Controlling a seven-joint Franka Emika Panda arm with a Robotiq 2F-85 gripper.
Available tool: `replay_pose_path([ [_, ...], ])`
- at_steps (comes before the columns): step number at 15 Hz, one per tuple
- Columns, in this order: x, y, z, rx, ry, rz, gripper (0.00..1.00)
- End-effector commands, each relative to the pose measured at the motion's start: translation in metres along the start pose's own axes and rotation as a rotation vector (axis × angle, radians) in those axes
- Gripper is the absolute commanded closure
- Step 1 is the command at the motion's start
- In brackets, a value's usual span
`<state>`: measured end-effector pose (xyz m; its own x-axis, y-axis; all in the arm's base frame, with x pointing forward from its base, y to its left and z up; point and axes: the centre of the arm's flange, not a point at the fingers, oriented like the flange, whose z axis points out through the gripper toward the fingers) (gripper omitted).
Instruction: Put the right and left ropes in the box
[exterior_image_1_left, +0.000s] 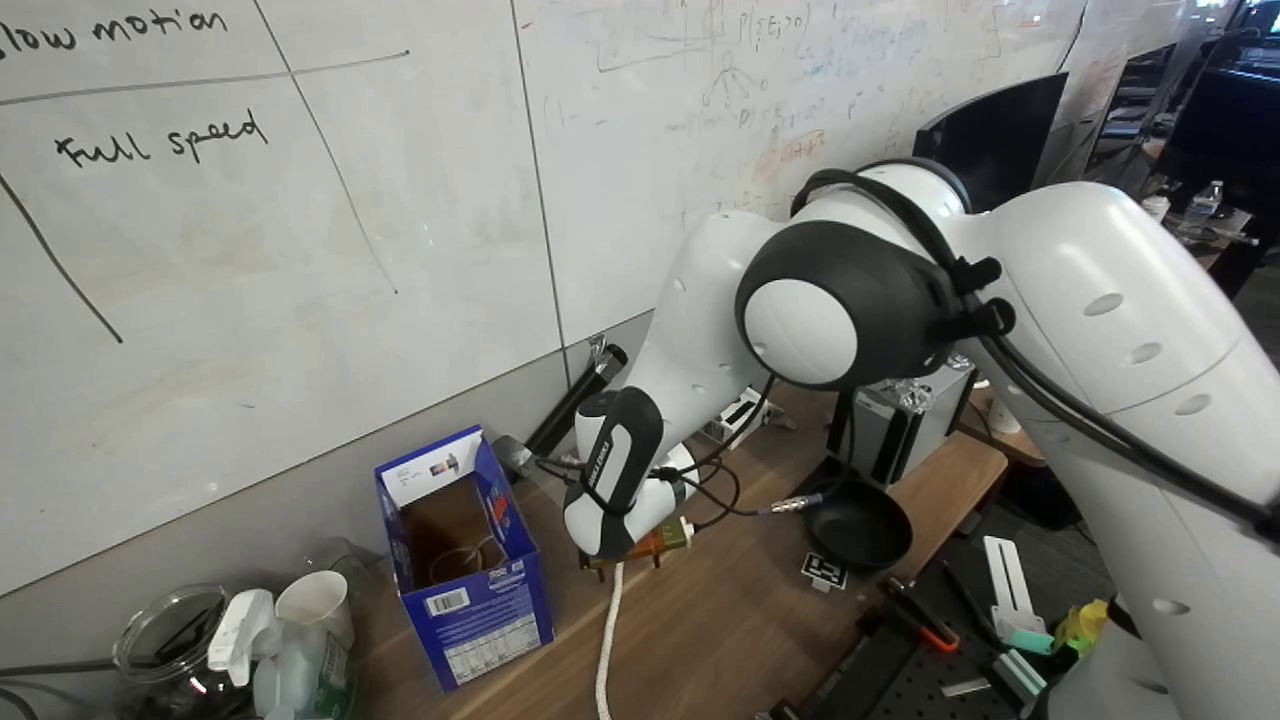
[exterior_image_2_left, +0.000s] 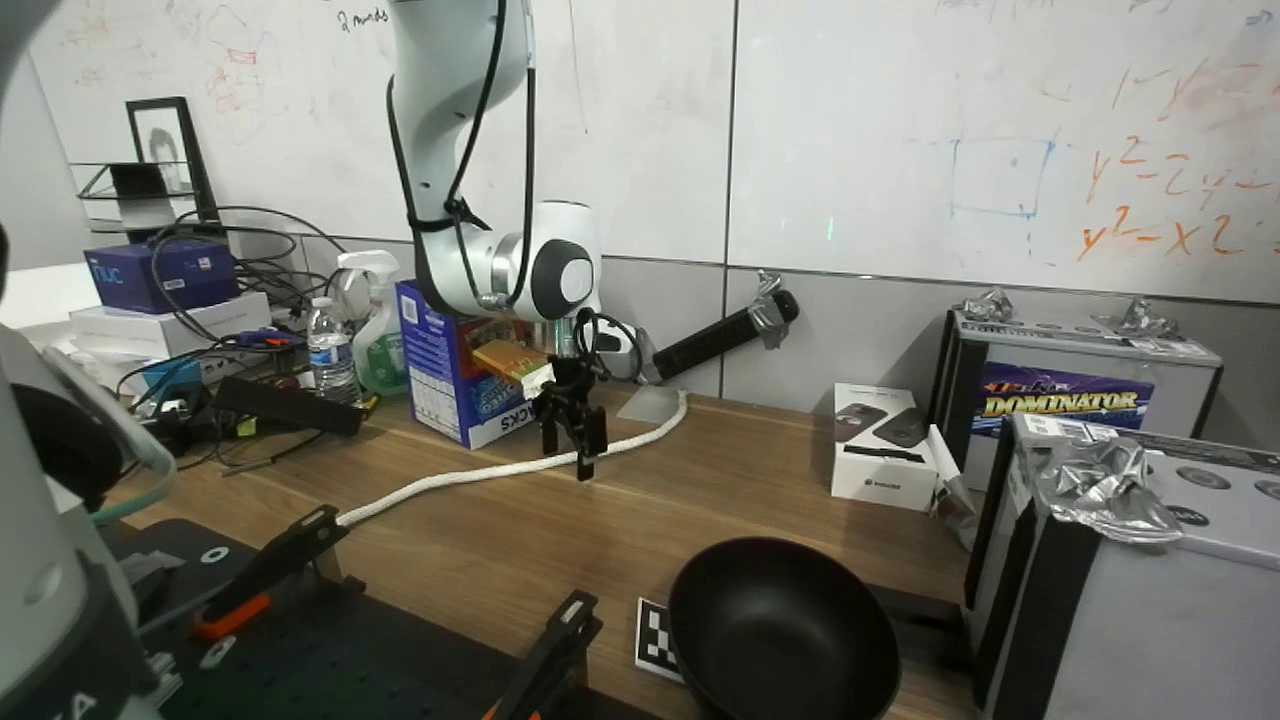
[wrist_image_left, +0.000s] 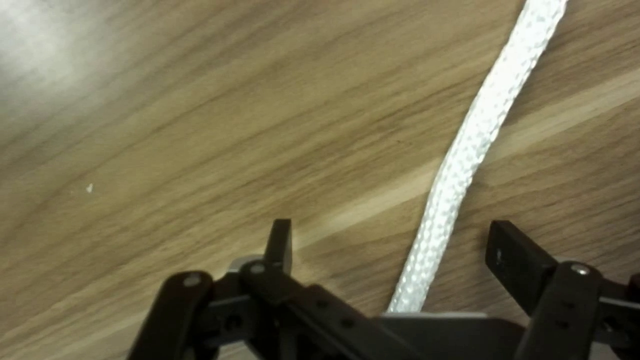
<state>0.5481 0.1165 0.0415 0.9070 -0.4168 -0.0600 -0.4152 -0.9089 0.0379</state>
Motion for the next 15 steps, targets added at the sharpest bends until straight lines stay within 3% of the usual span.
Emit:
replay_pose_path([
  [1, 0.005, -0.006, 0.002, -0.004, 0.012, 0.015, 0.26],
  [10, 0.007, -0.010, -0.008, 0.002, 0.026, 0.016, 0.93],
  [12, 0.007, -0.010, -0.010, -0.001, 0.016, 0.008, 0.97],
  [15, 0.003, 0.000, -0.026, -0.004, 0.017, 0.005, 0.93],
])
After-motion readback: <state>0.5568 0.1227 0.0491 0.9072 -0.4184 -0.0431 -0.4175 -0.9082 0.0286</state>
